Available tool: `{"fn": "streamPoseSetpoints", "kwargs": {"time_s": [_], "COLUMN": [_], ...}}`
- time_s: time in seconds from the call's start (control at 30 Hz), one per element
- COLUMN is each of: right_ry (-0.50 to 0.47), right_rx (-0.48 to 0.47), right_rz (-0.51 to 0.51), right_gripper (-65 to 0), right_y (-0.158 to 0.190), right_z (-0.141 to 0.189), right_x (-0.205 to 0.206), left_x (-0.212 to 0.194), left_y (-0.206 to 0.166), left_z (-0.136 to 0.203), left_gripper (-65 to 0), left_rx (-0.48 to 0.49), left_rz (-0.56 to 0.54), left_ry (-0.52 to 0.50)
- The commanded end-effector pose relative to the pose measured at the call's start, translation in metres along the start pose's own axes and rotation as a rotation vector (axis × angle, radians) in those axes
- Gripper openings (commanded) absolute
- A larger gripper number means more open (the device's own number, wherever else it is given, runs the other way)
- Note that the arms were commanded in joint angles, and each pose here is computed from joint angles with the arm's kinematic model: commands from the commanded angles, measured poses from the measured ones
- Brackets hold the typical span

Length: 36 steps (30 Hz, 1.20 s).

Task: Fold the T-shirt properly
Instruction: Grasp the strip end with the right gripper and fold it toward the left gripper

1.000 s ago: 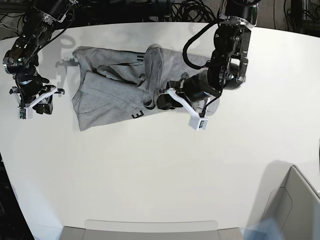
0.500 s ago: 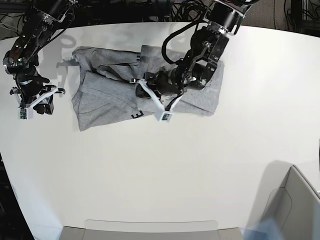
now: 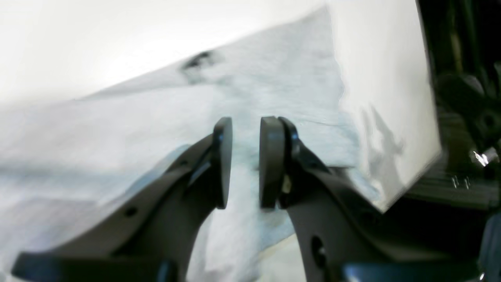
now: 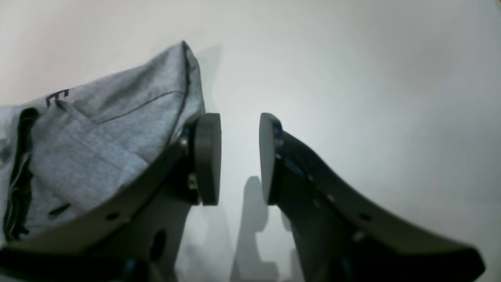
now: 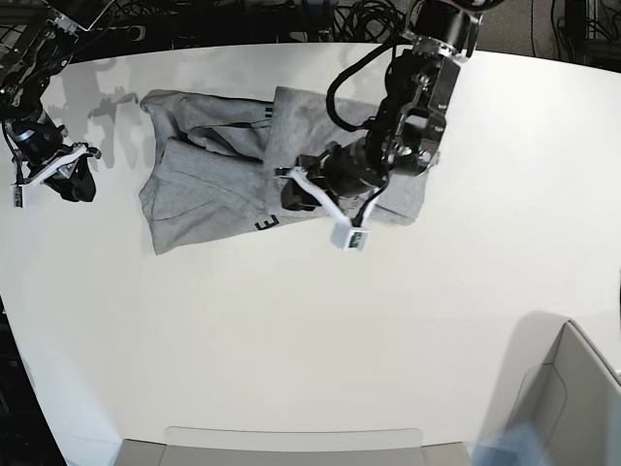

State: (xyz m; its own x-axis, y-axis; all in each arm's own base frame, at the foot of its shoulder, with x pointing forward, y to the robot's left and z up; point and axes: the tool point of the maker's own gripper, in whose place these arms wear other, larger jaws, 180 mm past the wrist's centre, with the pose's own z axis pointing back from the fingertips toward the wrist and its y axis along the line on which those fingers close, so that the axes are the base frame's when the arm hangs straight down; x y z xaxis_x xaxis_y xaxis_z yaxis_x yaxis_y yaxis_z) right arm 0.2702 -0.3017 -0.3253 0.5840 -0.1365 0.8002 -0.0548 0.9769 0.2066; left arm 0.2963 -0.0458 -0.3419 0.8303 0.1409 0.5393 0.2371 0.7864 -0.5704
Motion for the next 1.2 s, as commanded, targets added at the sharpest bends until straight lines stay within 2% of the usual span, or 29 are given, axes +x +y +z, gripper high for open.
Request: {"fn": "streamPoseSetpoints", "kwargs": {"time_s": [0.0, 0.1, 0.2, 0.4, 0.63, 0.83, 1.03, 1.17], "right_ry": [-0.015, 0.093, 0.122, 0.141, 0.184, 0.238, 0.232, 0.279], "right_rx": [0.008, 0.059, 0.141, 0.178, 0.270, 0.339, 0.397, 0.417], "right_rz": [0.019, -0.013, -0.061, -0.141, -0.243, -0.198, -0.230, -0.195], "right_gripper": [-46.1, -40.4, -35.8, -35.7, -35.7, -35.7, -35.7, -35.7], "right_y": [-0.003, -0.001, 0.005, 0.008, 0.047, 0.073, 0.107, 0.124], "right_z": [0.003, -0.002, -0.005, -0.016, -0.031, -0.044, -0.057, -0.064], "right_x": [0.007, -0.021, -0.033, -0.045, -0.073, -0.076, -0.080, -0.088], "left_x": [0.010, 0.003, -0.009, -0.022, -0.022, -0.025, -0.025, -0.025], "left_y": [0.008, 0.021, 0.029, 0.030, 0.030, 0.030, 0.029, 0.029], "left_z": [0.014, 0.022, 0.024, 0.024, 0.024, 0.024, 0.024, 0.024], "left_gripper": [-53.5, -53.5, -53.5, -53.5, -53.5, -53.5, -53.5, -53.5], "left_rx": [0.012, 0.043, 0.060, 0.060, 0.060, 0.060, 0.059, 0.060], "left_rz": [-0.013, -0.032, -0.023, -0.009, -0.008, -0.004, -0.003, 0.000], "left_ry": [-0.047, -0.033, -0.010, 0.013, 0.014, 0.018, 0.018, 0.018]}}
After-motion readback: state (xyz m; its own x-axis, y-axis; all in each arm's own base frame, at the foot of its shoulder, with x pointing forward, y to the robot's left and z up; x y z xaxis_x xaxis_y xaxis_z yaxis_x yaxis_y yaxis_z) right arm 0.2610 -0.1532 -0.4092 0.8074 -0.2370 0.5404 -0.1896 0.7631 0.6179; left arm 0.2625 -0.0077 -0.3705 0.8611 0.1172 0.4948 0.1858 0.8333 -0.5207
